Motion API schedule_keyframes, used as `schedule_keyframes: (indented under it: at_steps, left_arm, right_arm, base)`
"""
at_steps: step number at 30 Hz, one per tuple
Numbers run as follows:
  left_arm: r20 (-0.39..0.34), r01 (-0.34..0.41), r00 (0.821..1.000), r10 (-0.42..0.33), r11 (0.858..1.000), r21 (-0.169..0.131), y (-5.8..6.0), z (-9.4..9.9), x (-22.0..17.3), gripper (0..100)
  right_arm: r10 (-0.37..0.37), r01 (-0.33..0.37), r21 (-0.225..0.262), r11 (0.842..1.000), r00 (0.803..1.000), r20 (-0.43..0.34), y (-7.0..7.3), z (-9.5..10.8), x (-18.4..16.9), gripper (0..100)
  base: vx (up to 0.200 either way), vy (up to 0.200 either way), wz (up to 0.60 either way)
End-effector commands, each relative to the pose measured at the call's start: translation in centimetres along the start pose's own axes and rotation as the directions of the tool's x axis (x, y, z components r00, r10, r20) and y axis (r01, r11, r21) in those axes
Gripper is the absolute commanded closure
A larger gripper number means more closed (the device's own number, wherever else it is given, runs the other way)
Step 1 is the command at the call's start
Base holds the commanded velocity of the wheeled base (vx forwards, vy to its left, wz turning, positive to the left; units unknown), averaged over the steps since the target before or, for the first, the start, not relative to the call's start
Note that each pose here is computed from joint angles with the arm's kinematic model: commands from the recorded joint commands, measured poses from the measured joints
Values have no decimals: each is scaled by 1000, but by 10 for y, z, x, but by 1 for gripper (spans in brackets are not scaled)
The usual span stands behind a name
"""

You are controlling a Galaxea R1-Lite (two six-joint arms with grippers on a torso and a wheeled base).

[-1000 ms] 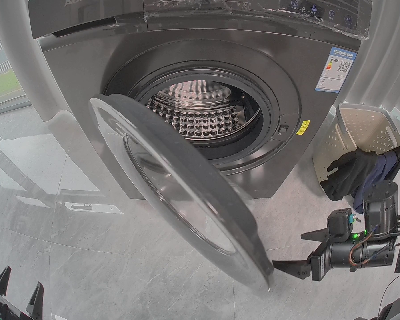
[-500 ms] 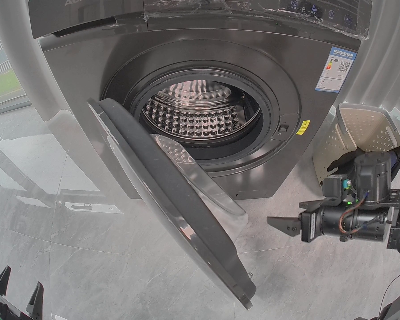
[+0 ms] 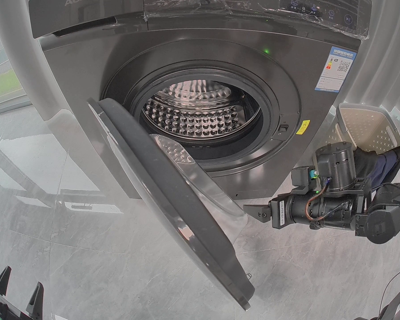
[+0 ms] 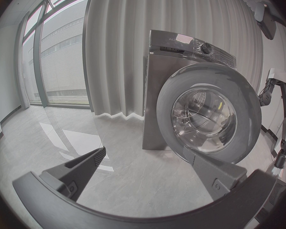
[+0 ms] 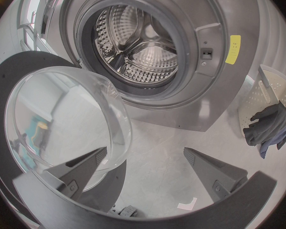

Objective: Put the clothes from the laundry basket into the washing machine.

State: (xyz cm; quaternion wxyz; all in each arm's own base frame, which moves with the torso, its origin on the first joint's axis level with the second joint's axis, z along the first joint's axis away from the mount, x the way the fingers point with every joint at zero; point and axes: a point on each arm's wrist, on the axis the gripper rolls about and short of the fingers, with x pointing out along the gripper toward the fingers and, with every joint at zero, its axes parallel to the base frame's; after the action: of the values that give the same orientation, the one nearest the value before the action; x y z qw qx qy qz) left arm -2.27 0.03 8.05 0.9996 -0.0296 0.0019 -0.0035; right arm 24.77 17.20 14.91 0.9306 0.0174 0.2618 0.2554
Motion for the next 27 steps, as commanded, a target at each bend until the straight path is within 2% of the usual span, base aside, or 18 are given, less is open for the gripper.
schedule_keyframes:
  at_steps: [1, 7, 15, 21, 24, 26, 27]
  left_arm:
    - [1, -1, 1000, 1, 1000, -1, 0, -5, 0, 0]
    - [1, -1, 1000, 1, 1000, -1, 0, -5, 0, 0]
    - [1, 1, 1000, -1, 1000, 2, 0, -5, 0, 0]
    - [1, -1, 1000, 1, 1000, 2, 0, -5, 0, 0]
    - [1, -1, 1000, 1, 1000, 2, 0, -5, 0, 0]
    - [1, -1, 1000, 1, 1000, 4, 0, -5, 0, 0]
    - [1, -1, 1000, 1, 1000, 4, 0, -5, 0, 0]
  right_arm:
    - [35, -36, -20, 999, 999, -37, 12, -9, 5, 0]
    - [74, -76, -37, 996, 996, -53, 26, -15, 3, 0]
    - [67, -68, -29, 997, 997, -33, 24, -9, 9, 0]
    - [47, -48, -34, 998, 998, -33, 23, -21, 40, 0]
    - [61, -62, -44, 997, 998, -25, 29, -23, 46, 0]
    - [65, -66, -46, 997, 998, -24, 30, -23, 47, 0]
    - [79, -80, -53, 995, 997, -24, 36, -23, 48, 0]
  base:
    - [0, 0, 0]
    - [0, 0, 0]
    - [0, 0, 0]
    - [-200, 0, 0]
    - [-200, 0, 0]
    - [0, 0, 0]
    - [0, 0, 0]
